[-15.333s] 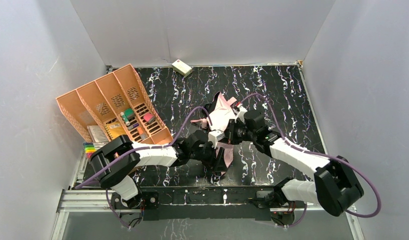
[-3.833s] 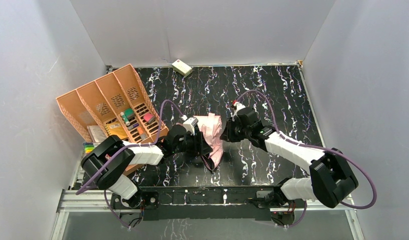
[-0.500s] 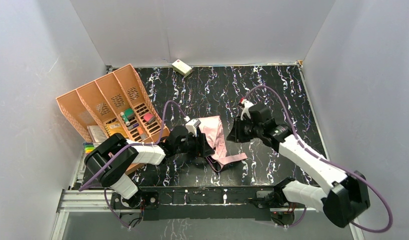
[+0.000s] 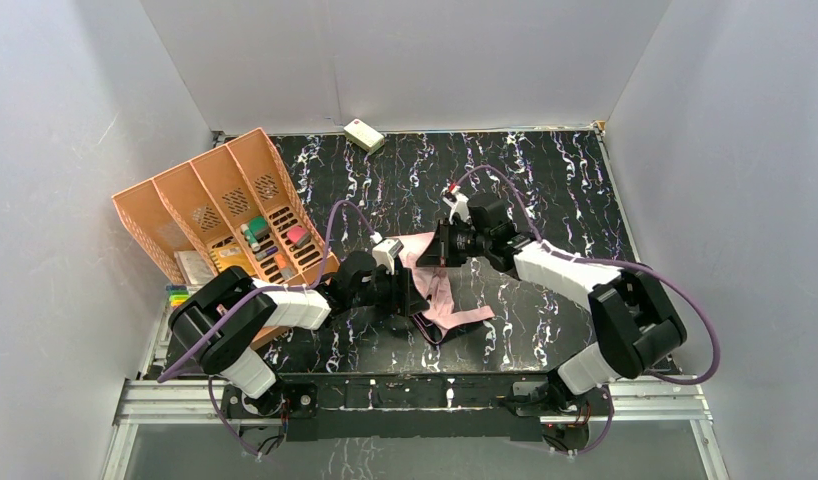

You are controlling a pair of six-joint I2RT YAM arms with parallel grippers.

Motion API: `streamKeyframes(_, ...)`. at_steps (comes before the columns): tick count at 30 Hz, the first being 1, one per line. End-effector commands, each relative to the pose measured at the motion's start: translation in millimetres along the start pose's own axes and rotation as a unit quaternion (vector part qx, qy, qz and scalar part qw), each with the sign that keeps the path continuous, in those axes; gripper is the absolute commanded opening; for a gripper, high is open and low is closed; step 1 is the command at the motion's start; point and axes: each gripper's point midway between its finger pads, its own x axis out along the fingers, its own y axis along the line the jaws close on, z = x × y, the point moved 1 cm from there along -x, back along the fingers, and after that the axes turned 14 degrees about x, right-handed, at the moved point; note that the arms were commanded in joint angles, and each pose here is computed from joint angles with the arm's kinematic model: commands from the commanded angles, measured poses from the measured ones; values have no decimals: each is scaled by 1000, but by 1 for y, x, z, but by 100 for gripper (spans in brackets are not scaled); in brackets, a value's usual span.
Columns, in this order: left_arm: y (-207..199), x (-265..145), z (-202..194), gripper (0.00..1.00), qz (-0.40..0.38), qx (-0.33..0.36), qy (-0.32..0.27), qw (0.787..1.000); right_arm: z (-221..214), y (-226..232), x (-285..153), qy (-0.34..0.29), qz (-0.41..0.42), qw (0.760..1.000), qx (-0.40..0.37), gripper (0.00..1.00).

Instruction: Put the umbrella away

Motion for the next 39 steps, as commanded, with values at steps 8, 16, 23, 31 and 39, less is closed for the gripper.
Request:
streamKeyframes(8, 3, -4, -23, 67, 7, 15, 40, 999, -13, -34, 28, 11, 4, 1000, 26, 3)
streamKeyframes(16, -9, -20, -11, 73, -9, 27, 15, 999, -42, -92, 42, 34, -59, 997, 44, 1)
streamKeyframes(23, -11, -52, 20, 84, 39, 22, -38, 998, -50, -133, 33, 26, -156, 986, 45, 0)
streamKeyframes(31, 3, -99, 94, 92, 133, 41, -101, 985, -62, -156, 15, 33, -217, 975, 33, 0)
streamKeyframes(39, 50, -89, 157, 98, 93, 80, -55, 991, -74, -151, 5, 56, -203, 978, 11, 0)
